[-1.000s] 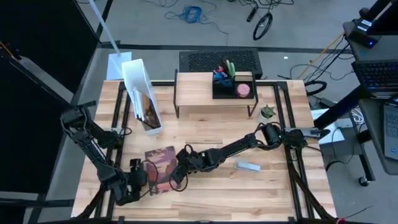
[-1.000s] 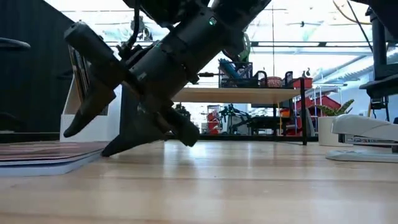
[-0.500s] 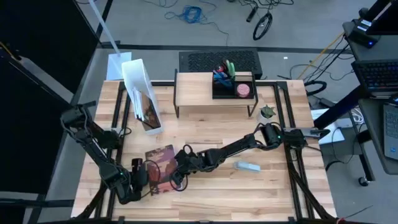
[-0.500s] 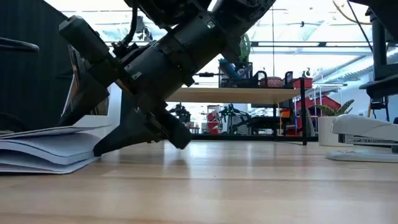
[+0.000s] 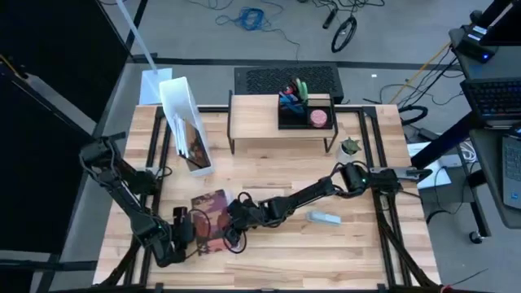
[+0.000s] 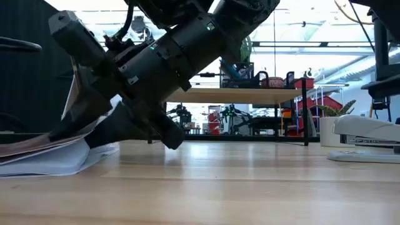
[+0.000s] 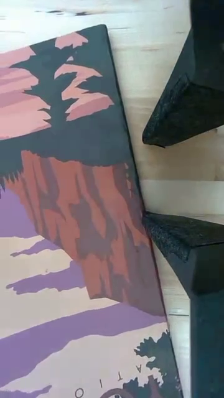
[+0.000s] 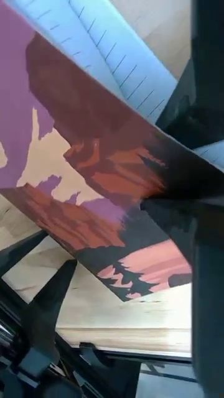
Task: Stock shelves
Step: Put the purple brown book into the white book organizer
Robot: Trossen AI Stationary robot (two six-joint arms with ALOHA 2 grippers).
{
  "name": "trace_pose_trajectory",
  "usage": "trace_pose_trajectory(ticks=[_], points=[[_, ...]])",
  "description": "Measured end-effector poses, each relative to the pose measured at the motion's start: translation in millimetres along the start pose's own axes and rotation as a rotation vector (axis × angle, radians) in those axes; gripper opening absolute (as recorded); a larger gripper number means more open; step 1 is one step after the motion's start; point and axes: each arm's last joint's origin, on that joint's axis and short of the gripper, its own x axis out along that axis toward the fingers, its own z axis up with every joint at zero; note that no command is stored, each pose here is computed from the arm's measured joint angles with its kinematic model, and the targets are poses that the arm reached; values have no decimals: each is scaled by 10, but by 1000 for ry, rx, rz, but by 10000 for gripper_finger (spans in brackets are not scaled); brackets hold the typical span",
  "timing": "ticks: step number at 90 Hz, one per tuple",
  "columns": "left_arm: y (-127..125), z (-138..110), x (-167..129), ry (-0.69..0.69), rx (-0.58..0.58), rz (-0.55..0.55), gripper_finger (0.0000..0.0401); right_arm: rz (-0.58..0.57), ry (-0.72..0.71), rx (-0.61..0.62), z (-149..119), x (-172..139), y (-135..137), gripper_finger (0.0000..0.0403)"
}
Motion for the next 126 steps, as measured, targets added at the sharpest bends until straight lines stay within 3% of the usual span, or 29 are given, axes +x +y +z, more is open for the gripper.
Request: trace_pose_trajectory(ticks=[8,35,49,64,88,106,126], points=[[-15,26,-34,18,-27,-4,180,-1,-2,-12,-1,-1,6,20],[-29,95,-303,-34,-116,-65,180,13,9,-125,-13,-128,155,20],[35,104,-505,-87,-174,-108,180,-103,11,-221,15,-409,295,20],[163,142,-732,-246,-236,-106,180,-260,-7,-325,66,-784,425,20],[348,259,-972,-589,-351,-22,180,-373,-191,-499,165,-1312,744,20],[435,306,-1040,-681,-395,17,180,-353,-269,-567,184,-1654,968,20],[447,349,-1101,-781,-424,38,180,-324,-266,-609,113,-1750,1063,20]])
